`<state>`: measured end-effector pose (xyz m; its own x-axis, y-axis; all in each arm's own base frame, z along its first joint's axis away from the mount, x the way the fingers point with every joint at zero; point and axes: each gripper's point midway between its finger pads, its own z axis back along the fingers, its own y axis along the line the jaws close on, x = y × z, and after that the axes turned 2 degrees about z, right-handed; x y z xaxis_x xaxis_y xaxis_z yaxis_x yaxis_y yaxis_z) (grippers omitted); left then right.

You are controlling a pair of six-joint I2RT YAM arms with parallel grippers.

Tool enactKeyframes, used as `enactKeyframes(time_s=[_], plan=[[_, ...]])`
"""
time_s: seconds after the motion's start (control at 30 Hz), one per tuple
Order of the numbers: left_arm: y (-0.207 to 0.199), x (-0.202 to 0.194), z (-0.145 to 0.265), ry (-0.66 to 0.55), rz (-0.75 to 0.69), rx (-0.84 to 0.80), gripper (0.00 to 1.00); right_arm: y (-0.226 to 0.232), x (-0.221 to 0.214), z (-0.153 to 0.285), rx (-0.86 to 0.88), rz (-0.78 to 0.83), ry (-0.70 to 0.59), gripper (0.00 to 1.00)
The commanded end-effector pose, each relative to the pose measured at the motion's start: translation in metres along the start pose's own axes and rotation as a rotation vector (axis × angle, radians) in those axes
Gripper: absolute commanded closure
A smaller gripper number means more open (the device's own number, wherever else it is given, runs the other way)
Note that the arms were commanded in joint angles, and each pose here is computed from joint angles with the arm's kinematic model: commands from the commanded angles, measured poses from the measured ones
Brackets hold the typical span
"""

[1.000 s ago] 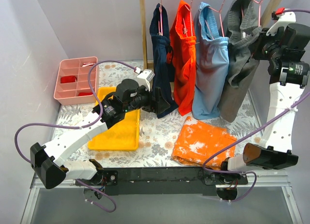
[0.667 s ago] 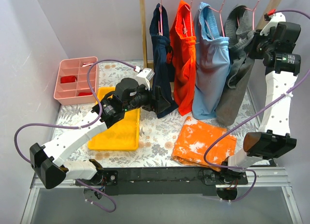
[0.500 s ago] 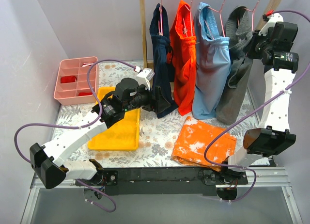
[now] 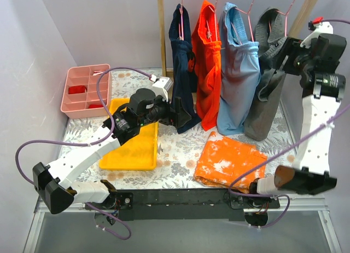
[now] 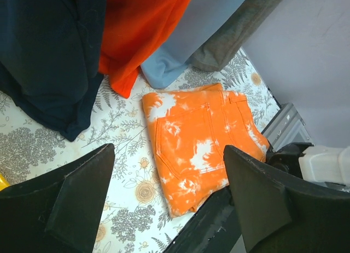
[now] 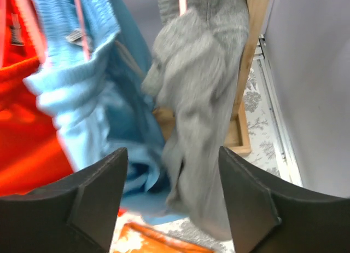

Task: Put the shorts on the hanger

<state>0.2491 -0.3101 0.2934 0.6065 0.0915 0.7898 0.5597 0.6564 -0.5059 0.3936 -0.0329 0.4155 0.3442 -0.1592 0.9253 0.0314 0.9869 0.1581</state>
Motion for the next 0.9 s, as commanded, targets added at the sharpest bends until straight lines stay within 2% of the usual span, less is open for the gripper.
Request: enactKeyframes(time_s=[0.0, 0.07, 0.1, 0.17, 0.23, 0.33, 0.37, 0.4, 0.47, 0.53, 0.57, 0.6, 0.67, 0.7, 0.73, 0.87], plan=[[0.003, 0.009, 0.014, -0.040, -0.011, 0.036, 0.17, 0.015, 0.007, 0.059, 0.023, -0.016, -0.091, 0.23], [0.005, 0.009, 0.017, -0.041, -0.009, 0.043, 0.16, 0.026, -0.001, 0.079, 0.064, -0.028, -0.106, 0.21], [0.007, 0.008, 0.017, -0.041, -0.008, 0.053, 0.15, 0.041, -0.002, 0.094, 0.137, -0.019, -0.122, 0.18], [0.009, 0.007, 0.021, -0.045, -0.007, 0.062, 0.12, 0.056, -0.021, 0.095, 0.208, -0.038, -0.094, 0.13], [0.015, 0.006, 0.023, -0.052, -0.002, 0.090, 0.10, 0.079, -0.032, 0.113, 0.309, -0.039, -0.123, 0.09], [0.027, 0.001, 0.025, -0.059, 0.005, 0.143, 0.05, 0.106, -0.064, 0.118, 0.401, -0.068, -0.111, 0.07], [0.029, 0.000, 0.027, -0.064, 0.014, 0.148, 0.04, 0.130, -0.091, 0.112, 0.486, -0.056, -0.055, 0.07], [0.036, -0.010, 0.026, -0.048, 0.020, 0.169, 0.02, 0.134, -0.101, 0.111, 0.472, -0.064, -0.046, 0.03], [0.043, -0.017, 0.026, -0.049, 0.039, 0.191, 0.02, 0.164, -0.133, 0.113, 0.547, -0.038, 0.025, 0.01], [0.055, -0.034, 0.024, -0.023, 0.057, 0.220, 0.02, 0.178, -0.163, 0.102, 0.534, -0.045, 0.056, 0.01], [0.058, -0.036, 0.024, -0.033, 0.067, 0.230, 0.02, 0.204, -0.180, 0.115, 0.622, -0.026, 0.081, 0.02], [0.058, -0.038, 0.026, -0.039, 0.081, 0.226, 0.02, 0.205, -0.192, 0.105, 0.581, -0.034, 0.050, 0.01], [0.066, -0.054, 0.024, -0.015, 0.097, 0.231, 0.02, 0.227, -0.214, 0.118, 0.651, -0.038, 0.060, 0.01], [0.070, -0.058, 0.023, -0.015, 0.113, 0.245, 0.02, 0.230, -0.213, 0.116, 0.646, -0.060, 0.017, 0.01], [0.078, -0.071, 0.022, 0.005, 0.126, 0.268, 0.02, 0.231, -0.235, 0.112, 0.644, -0.046, 0.047, 0.01], [0.096, -0.092, 0.017, 0.022, 0.149, 0.315, 0.02, 0.237, -0.260, 0.104, 0.674, -0.044, 0.034, 0.01]])
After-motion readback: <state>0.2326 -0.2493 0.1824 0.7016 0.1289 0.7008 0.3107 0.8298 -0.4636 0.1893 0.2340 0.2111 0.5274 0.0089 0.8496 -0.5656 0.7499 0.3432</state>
